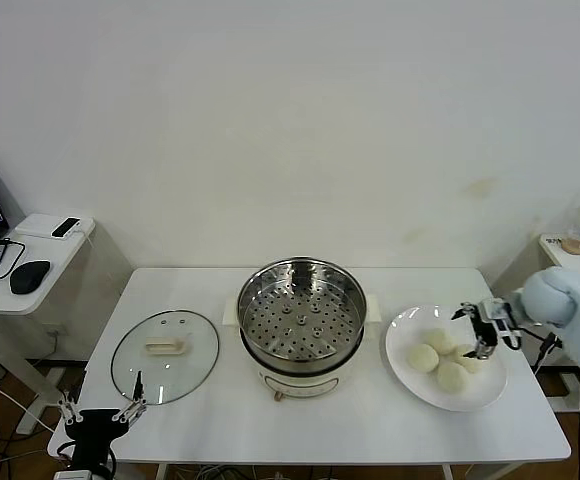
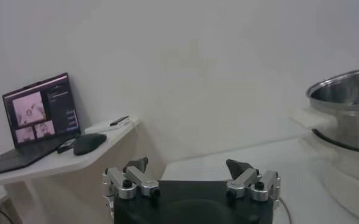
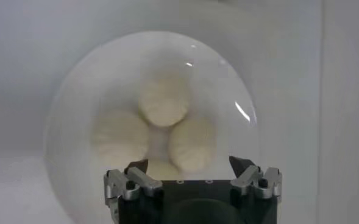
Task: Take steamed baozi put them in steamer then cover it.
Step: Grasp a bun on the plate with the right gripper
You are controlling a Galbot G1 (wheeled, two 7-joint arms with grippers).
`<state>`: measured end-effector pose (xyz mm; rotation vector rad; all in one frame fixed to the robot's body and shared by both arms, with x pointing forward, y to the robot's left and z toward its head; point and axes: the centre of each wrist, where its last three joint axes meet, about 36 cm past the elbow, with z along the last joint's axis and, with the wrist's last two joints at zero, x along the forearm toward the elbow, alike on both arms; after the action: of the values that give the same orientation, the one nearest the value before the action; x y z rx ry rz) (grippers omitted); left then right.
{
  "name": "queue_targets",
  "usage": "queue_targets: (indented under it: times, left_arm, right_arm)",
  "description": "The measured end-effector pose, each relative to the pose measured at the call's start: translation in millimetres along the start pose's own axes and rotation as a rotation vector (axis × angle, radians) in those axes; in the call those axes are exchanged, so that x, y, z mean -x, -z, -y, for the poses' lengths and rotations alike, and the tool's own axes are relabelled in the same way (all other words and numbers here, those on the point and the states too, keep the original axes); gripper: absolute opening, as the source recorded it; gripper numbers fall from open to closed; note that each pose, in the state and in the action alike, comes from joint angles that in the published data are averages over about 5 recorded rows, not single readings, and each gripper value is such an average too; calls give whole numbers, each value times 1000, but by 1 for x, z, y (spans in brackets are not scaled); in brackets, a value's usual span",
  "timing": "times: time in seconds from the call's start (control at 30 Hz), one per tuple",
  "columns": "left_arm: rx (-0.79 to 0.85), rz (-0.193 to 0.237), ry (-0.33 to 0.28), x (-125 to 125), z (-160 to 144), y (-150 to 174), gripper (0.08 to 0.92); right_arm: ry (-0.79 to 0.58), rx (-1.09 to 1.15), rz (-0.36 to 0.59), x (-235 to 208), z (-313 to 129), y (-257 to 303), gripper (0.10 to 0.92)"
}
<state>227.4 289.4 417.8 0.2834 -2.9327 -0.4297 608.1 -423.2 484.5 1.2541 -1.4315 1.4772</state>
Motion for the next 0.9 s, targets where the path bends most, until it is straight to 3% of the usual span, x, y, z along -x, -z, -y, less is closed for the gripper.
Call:
queue_targets:
  times: [0.63, 0.9]
  left_arm:
    - [7, -9, 18, 8, -4, -8, 823]
    - [7, -10, 20, 9, -4, -9, 823]
  right_arm:
    - [67, -46, -71, 39, 22, 15, 822]
    - [79, -47, -95, 46, 23, 14, 746]
